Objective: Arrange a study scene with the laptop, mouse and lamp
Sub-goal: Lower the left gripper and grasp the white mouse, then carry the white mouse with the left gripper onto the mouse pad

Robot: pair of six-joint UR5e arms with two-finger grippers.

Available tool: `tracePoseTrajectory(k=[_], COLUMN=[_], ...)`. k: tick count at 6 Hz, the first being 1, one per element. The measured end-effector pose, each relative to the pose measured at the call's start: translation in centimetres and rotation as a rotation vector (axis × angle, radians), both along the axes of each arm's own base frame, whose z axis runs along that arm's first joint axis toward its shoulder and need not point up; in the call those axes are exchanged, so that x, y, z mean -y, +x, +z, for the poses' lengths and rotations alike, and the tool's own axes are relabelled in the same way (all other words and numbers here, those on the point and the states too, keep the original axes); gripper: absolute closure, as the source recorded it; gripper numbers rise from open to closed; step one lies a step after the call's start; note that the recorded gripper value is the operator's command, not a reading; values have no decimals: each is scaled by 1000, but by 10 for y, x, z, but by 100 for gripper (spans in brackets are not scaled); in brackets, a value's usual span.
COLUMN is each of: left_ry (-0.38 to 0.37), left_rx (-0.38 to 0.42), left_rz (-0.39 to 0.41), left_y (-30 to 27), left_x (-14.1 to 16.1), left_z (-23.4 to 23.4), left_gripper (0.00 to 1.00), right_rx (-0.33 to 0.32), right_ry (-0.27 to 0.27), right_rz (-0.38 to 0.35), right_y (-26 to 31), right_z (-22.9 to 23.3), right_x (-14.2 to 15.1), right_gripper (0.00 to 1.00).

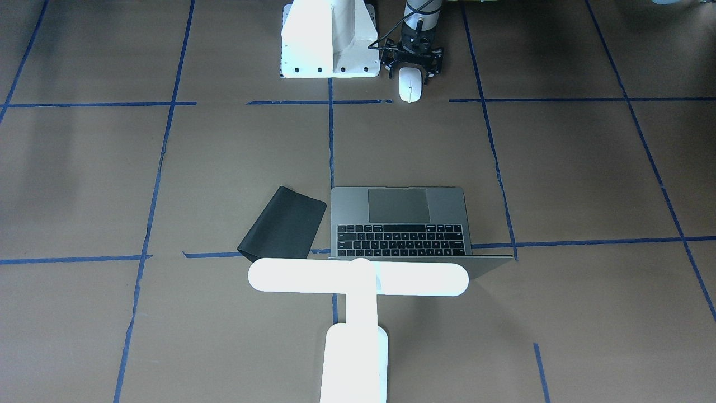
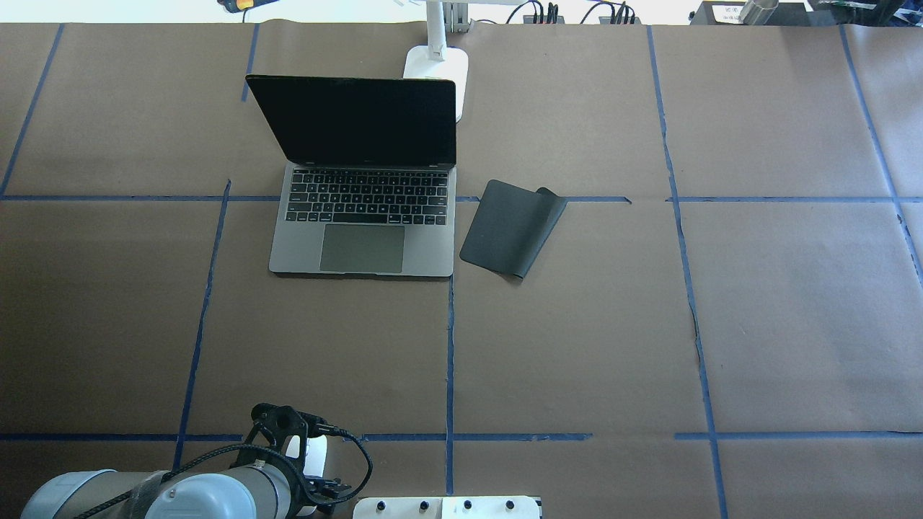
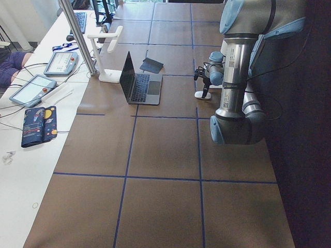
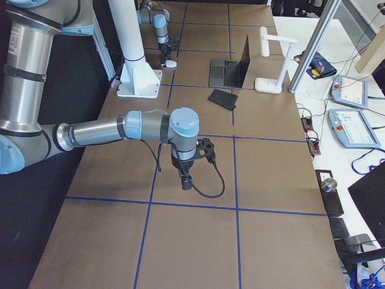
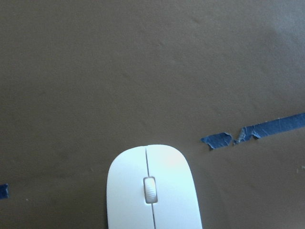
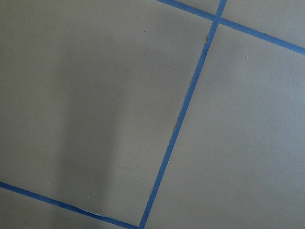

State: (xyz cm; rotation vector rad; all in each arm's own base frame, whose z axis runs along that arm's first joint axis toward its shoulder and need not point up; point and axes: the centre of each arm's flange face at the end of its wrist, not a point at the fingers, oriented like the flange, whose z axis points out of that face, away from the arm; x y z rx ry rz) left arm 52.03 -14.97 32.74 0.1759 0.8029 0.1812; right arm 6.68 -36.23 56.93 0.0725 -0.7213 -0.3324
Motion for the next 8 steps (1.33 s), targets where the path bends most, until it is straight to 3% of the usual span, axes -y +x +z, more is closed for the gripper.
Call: tracePoseTrajectory(k=[2, 3, 4, 8], left_ry=[-1, -1, -1, -12], left_rx=[9, 12, 9, -78], left_rz=[0, 1, 1, -13], left_y=[1, 2, 1, -28], left_x=[0, 0, 0, 22], left_z=[4, 5, 3, -44], left_gripper=[72, 84, 91, 91], right_rx=[0, 0, 0, 0], right_ry=[-1, -1, -2, -1], right_rz=[0, 0, 0, -2], right_y=[0, 0, 0, 0], right_z=[0, 1, 1, 1], right_x=[0, 0, 0, 0], right_gripper=[0, 0, 0, 0])
